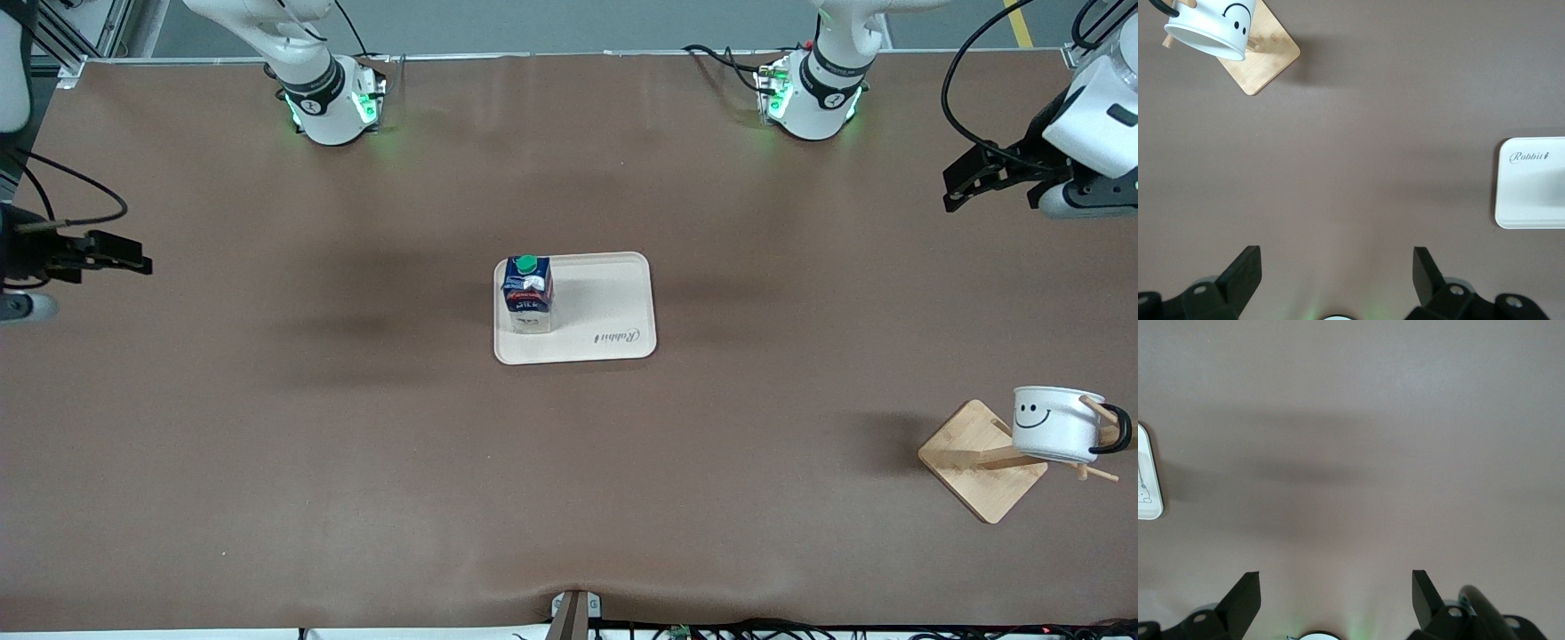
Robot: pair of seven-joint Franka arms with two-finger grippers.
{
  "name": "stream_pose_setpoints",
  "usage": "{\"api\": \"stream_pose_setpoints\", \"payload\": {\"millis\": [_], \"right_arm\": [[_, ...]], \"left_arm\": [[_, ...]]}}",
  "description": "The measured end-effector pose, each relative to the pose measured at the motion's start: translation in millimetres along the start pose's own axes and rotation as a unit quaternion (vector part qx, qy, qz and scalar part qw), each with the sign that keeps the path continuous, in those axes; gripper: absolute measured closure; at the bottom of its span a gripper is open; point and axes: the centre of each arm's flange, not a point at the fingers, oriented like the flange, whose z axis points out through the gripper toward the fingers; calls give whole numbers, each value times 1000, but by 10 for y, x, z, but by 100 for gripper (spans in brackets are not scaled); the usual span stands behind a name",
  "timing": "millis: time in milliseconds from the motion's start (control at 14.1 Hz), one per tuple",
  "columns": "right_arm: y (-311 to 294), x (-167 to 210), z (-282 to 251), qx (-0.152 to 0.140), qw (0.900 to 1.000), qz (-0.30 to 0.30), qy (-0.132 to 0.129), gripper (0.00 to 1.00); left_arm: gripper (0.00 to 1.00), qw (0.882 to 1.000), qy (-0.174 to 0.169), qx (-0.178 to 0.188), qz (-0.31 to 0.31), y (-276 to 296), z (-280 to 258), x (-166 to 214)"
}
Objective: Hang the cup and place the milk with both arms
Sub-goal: 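Reach the right gripper toward the blue milk carton on the tray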
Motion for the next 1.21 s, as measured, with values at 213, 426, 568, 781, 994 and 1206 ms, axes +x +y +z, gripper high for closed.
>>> {"api": "stream_pose_setpoints", "payload": {"millis": [213,426,568,781,994,1206], "right_arm": [[-101,25,140,29,999,-6,-29,0],[-665,42,99,33,998,26,-38,0],[-1325,47,100,17,998,54,-41,0],[-2334,-23,225,-6,996,81,-39,0],[-3342,-122,515,-13,993,121,-1,0],[-4183,-220,937,-6,990,140,33,0]], "left_arm": [[0,1000,0,11,0,-16,32,43],[0,1000,12,17,0,-26,7,70],[0,1000,21,16,1,-15,-6,90],[0,1000,27,15,2,-3,6,125],[0,999,33,13,0,-26,50,195],[0,999,32,13,-1,-33,105,242]]}}
